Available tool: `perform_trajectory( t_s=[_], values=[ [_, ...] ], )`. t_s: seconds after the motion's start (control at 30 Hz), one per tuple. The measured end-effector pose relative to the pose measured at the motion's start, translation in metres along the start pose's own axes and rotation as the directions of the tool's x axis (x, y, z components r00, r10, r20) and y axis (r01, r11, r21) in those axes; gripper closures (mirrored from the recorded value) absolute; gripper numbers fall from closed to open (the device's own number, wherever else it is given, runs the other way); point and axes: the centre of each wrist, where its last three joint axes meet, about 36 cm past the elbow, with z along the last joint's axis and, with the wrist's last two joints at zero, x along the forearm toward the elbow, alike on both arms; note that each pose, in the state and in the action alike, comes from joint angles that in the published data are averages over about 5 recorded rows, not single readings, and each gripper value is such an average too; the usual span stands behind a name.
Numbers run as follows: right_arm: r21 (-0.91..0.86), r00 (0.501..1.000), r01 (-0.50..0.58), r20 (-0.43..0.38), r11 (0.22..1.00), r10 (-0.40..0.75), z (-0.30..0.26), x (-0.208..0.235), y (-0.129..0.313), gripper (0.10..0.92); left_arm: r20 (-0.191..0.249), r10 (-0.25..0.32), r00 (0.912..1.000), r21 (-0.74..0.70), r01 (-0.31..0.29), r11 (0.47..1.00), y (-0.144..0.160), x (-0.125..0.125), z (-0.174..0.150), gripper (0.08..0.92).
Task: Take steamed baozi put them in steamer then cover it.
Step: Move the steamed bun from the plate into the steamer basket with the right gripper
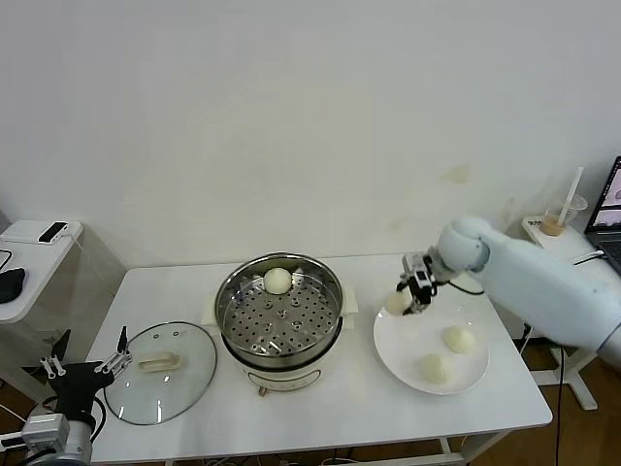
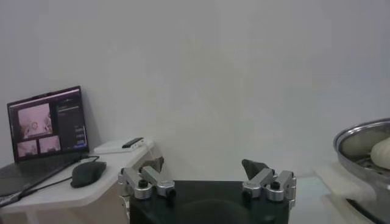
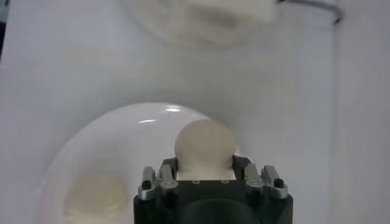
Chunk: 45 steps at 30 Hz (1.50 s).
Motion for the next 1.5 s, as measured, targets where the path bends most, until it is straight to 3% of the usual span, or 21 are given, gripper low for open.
perform_trajectory(
  t_s=[0.23, 0.43, 0.97, 1.5],
  values=[
    [0.044, 0.997, -0.065, 0.036, 0.997, 0.063, -0.055, 0.047, -0.037, 0.445, 0.009, 0.004, 1.0, 0.001, -0.004, 1.0, -0.001, -0.003, -0.002, 0.177],
    [0.075, 0.995, -0.062, 0.086, 0.995, 0.056, -0.116, 0.05, -0.053, 0.437, 0.009, 0.002, 1.0, 0.0, -0.002, 1.0, 0.0, -0.005, -0.002, 0.177],
    [0.056, 0.988, 0.047, 0.145, 0.997, -0.055, -0.251, -0.036, -0.043, 0.437, 0.026, -0.014, 0.9996, -0.013, 0.014, 1.0, 0.006, -0.007, -0.008, 0.177],
    [-0.033, 0.986, 0.099, 0.138, 0.995, -0.093, -0.306, -0.098, -0.018, 0.437, 0.026, -0.023, 0.9994, -0.01, 0.024, 1.0, 0.008, -0.008, -0.006, 0.177]
  ],
)
